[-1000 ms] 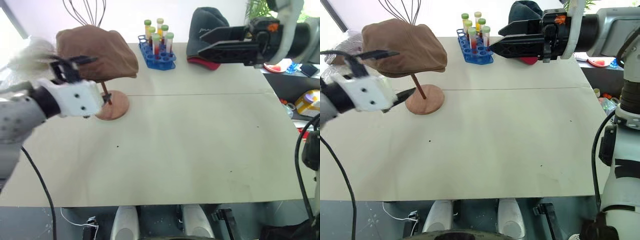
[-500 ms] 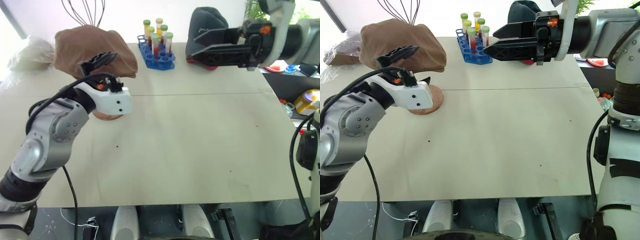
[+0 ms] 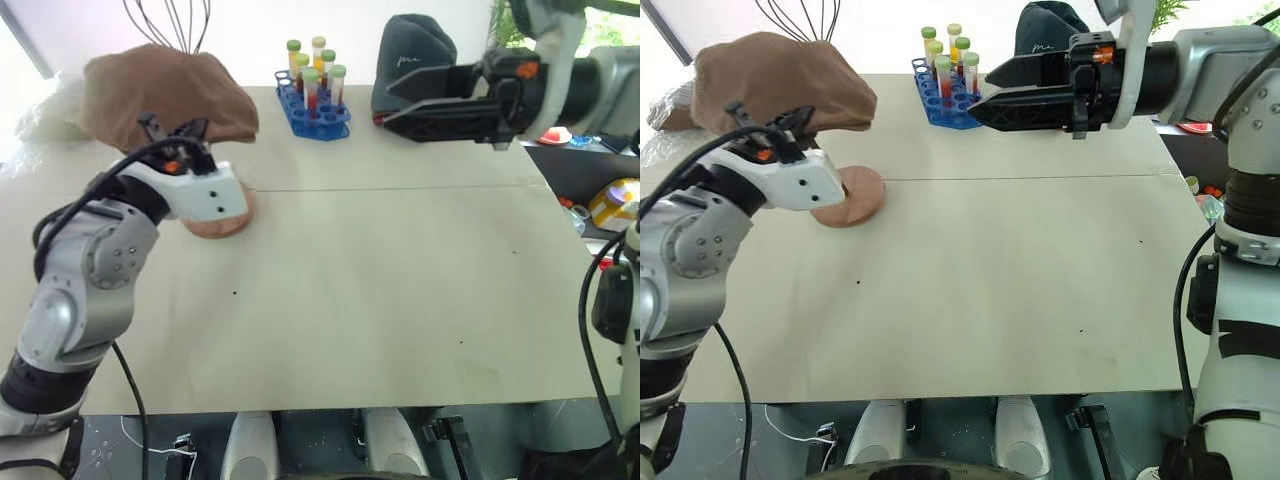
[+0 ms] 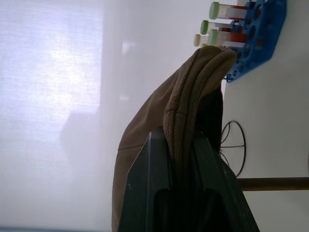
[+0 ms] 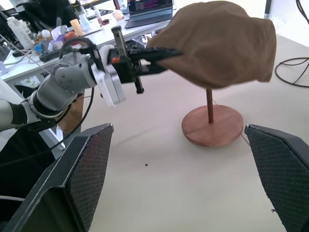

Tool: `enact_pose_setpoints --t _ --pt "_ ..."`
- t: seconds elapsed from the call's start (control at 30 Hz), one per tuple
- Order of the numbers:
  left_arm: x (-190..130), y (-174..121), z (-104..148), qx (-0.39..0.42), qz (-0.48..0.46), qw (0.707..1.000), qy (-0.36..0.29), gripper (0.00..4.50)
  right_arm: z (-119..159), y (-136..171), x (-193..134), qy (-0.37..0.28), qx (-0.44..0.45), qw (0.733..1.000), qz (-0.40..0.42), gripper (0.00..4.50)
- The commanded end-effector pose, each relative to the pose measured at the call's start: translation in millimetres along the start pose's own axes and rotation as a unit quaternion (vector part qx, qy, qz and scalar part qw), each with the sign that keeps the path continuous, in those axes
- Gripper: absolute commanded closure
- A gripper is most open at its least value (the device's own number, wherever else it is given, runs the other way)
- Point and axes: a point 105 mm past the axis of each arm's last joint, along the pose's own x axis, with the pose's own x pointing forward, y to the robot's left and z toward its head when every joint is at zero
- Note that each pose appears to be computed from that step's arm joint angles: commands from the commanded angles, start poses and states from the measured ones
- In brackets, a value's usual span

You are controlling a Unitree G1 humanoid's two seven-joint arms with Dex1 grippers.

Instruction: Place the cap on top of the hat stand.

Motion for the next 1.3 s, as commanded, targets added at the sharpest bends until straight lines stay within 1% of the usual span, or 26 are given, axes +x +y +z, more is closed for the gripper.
enact_pose_setpoints --t 0.03,0.17,0.23,0.3,0.43,0.57,0.67,0.7,0.83,0.97,1.07,1.17,1.3 --pt "-13 34 4 -0.022 0.080 0.996 -0.037 4.45 9 7 -1 -0.009 -0.029 0.999 0.008 0.00" --pt "-17 26 8 -0.025 0.051 0.995 -0.082 4.45 8 4 2 -0.012 -0.025 1.000 0.009 0.00" --pt "-19 30 11 -0.030 0.060 0.993 -0.101 4.45 7 3 3 -0.012 -0.026 1.000 0.009 0.00" --pt "-23 38 9 -0.030 0.072 0.991 -0.113 4.45 7 2 4 -0.013 -0.024 1.000 0.010 0.00" --pt "-40 55 -7 -0.032 0.085 0.986 -0.142 4.45 4 1 4 -0.012 -0.020 1.000 0.015 0.00" --pt "-55 73 -18 -0.014 0.085 0.977 -0.195 4.45 6 1 2 -0.012 -0.024 0.999 0.021 0.00" --pt "-62 76 -29 -0.007 0.066 0.974 -0.218 4.45 11 0 -1 -0.016 -0.028 0.999 0.024 0.00" --pt "-63 75 -30 -0.004 0.060 0.973 -0.225 4.45 11 0 -2 -0.017 -0.028 0.999 0.025 0.00" --pt "-63 54 -49 0.010 0.008 0.971 -0.239 4.45 11 -4 -1 -0.014 -0.028 0.999 0.024 0.00" --pt "-52 32 -58 0.015 -0.024 0.966 -0.258 4.45 14 -2 -1 -0.014 -0.030 0.999 0.029 0.00" --pt "-44 19 -60 0.012 -0.038 0.961 -0.274 4.45 16 -1 -2 -0.015 -0.031 0.999 0.027 0.00" --pt "-35 8 -56 0.013 -0.053 0.952 -0.300 4.45 16 0 -5 -0.008 -0.031 0.999 0.023 0.00" --pt "-31 1 -56 0.016 -0.066 0.946 -0.317 4.45 14 1 -7 -0.002 -0.031 0.999 0.012 0.00"
